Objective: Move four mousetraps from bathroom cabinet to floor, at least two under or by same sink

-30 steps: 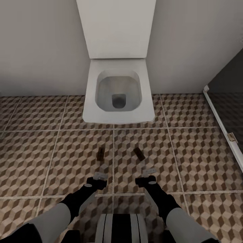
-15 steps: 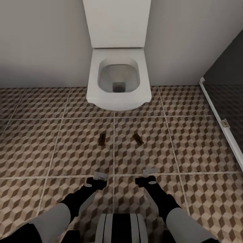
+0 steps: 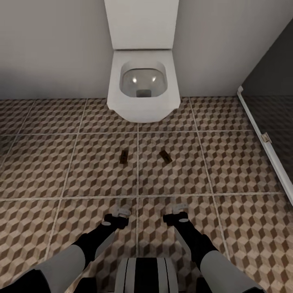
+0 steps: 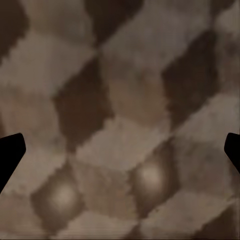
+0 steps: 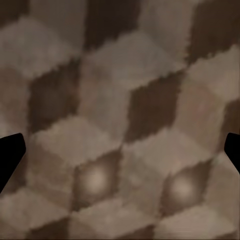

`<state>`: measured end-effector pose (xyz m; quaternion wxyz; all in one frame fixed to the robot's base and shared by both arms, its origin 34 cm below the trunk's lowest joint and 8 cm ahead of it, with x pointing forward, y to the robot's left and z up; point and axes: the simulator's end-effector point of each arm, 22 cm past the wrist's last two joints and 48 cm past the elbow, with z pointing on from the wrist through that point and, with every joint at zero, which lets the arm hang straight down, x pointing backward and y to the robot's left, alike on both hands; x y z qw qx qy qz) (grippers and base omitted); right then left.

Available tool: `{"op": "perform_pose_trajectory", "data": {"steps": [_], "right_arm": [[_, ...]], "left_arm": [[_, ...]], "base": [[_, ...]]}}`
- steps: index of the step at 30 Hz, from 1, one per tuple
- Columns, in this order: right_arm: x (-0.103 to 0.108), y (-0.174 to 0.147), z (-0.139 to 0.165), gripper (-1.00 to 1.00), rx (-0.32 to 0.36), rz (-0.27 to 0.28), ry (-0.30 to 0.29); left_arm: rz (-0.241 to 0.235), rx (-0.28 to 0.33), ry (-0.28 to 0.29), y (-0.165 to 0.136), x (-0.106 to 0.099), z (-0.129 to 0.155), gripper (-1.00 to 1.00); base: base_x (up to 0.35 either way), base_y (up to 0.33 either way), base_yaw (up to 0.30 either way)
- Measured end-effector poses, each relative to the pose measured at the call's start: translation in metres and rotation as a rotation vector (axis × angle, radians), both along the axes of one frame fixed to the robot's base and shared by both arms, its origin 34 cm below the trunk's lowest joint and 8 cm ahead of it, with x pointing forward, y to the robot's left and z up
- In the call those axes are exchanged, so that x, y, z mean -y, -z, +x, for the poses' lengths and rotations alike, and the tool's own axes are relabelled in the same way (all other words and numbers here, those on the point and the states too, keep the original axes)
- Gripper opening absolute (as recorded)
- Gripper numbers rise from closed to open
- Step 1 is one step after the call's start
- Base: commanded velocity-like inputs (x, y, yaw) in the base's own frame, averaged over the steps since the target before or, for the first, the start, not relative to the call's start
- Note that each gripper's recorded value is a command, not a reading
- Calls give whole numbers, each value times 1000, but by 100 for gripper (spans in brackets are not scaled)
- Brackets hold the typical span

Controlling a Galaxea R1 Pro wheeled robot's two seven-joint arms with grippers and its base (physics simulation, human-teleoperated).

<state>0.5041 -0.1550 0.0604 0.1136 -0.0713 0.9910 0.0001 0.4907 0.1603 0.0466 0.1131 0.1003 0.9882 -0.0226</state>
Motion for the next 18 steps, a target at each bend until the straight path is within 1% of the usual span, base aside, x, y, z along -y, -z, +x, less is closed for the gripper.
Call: {"op": "perform_pose_trajectory", "data": {"steps": [18], "right_arm": [[0, -2, 2, 100, 5, 0, -1]], "left_arm": [[-4, 4, -1, -2, 1, 2, 100]], "base": [[-9, 0, 0]]}}
